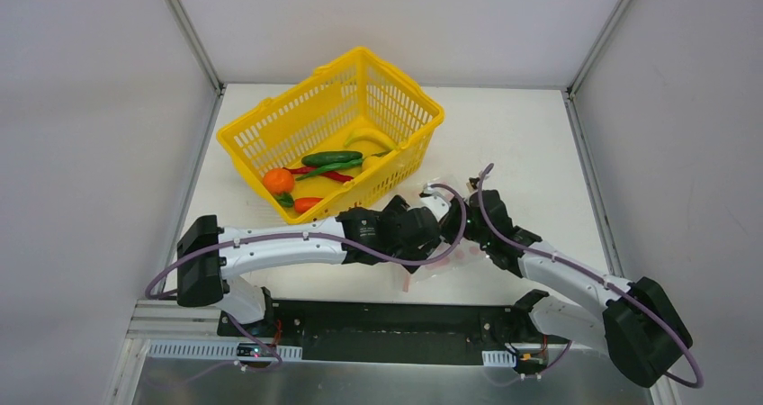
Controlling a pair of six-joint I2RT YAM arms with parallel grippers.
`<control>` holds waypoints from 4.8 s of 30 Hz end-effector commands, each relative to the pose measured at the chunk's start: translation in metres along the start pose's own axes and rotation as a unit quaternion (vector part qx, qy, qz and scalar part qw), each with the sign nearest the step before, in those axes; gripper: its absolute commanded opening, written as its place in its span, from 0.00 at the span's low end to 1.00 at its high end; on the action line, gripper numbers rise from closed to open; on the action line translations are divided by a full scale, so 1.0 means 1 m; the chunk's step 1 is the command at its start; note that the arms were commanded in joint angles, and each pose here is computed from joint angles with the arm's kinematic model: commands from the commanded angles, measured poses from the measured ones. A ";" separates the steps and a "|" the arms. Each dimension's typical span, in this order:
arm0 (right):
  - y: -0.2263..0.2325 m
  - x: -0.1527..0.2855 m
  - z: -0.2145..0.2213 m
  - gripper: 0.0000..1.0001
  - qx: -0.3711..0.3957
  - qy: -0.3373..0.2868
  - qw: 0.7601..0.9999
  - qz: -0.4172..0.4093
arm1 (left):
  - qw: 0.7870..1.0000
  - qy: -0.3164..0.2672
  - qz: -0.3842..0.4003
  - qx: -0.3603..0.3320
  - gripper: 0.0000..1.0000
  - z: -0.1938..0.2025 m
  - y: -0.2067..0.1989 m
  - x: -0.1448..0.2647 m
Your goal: Place the food in the zip-top bag and seal the zipper
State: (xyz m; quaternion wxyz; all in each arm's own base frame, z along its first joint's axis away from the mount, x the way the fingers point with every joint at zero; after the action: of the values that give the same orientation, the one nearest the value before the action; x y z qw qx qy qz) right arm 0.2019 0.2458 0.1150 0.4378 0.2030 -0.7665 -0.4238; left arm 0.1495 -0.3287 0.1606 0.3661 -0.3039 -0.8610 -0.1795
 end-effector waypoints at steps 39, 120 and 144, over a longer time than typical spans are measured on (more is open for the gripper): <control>0.049 0.056 -0.023 0.28 0.075 -0.039 0.996 -0.036 | 0.985 -0.091 -0.054 0.138 0.00 -0.008 0.007 -0.026; 0.023 0.070 -0.064 0.00 0.267 0.047 0.944 0.187 | 0.960 -0.110 0.134 0.222 0.33 -0.104 -0.007 -0.067; 0.005 0.064 -0.053 0.05 0.200 0.010 0.964 0.175 | 0.925 -0.137 0.176 0.306 0.00 -0.111 -0.013 -0.065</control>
State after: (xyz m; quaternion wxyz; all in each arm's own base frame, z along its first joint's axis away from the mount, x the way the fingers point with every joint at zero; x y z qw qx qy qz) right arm 0.2071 0.1775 0.1574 0.4861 0.1520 -0.8463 -0.1564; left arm 0.2309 -0.4206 0.1610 0.3695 -0.3337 -0.8496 0.1741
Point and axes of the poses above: each gripper's point midway between its finger pads, its own x axis back along the fingers, its own y axis along the line the jaws close on, z = x × y, the point moved 1 cm from there along x, back along the fingers, and after that the axes turned 4 degrees about x, right-handed, at the moved point
